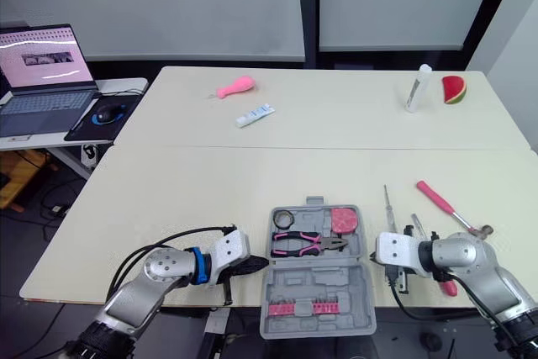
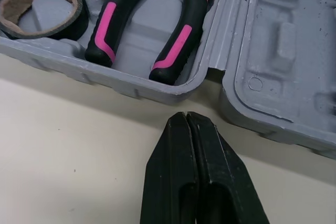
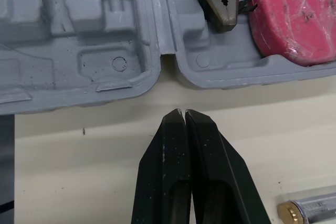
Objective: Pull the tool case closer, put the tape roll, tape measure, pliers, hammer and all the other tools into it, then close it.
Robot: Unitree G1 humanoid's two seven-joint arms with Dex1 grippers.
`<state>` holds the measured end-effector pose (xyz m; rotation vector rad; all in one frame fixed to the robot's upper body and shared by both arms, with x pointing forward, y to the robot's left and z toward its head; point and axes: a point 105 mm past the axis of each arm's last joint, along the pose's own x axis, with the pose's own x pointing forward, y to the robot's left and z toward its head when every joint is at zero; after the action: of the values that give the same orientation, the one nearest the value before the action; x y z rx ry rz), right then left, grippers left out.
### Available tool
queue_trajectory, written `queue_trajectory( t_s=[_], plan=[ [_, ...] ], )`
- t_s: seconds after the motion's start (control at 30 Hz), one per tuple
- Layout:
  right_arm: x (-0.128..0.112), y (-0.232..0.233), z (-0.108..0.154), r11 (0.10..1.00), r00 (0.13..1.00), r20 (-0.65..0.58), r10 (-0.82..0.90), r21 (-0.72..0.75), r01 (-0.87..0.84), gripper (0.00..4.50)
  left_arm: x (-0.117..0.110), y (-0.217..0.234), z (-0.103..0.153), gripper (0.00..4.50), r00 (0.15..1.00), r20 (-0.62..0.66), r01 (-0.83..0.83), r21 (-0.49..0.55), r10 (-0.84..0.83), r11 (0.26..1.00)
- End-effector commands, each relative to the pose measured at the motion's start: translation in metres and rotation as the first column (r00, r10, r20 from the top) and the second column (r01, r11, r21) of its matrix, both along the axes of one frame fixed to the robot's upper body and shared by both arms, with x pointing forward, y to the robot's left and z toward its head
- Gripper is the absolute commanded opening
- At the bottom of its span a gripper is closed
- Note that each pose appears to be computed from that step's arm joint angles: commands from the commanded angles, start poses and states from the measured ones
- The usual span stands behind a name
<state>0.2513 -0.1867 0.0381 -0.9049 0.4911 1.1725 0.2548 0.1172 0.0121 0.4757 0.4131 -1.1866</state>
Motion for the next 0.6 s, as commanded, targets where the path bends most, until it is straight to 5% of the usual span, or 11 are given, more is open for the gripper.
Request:
queue_trajectory(
  t_s=[0.03, 0.3, 0.6],
  plan=[
    [0.003, 0.006, 0.002, 1.000, 1.000, 0.023, 0.018, 0.007, -0.018, 0.01, -0.003, -0.004, -0.011, 0.00, 1.000, -0.009, 0.028, 0.027, -0.028, 0.999],
    [-0.004, 0.019, -0.004, 0.999, 0.999, -0.017, 0.034, 0.032, -0.034, 0.01, -0.013, -0.022, -0.017, 0.00, 0.995, -0.040, 0.088, -0.020, -0.089, 0.996],
    [0.012, 0.027, 0.003, 0.996, 1.000, 0.024, -0.013, 0.087, 0.011, 0.01, 0.011, -0.028, 0.007, 0.00, 0.992, 0.064, 0.107, -0.010, -0.106, 0.994]
  ],
)
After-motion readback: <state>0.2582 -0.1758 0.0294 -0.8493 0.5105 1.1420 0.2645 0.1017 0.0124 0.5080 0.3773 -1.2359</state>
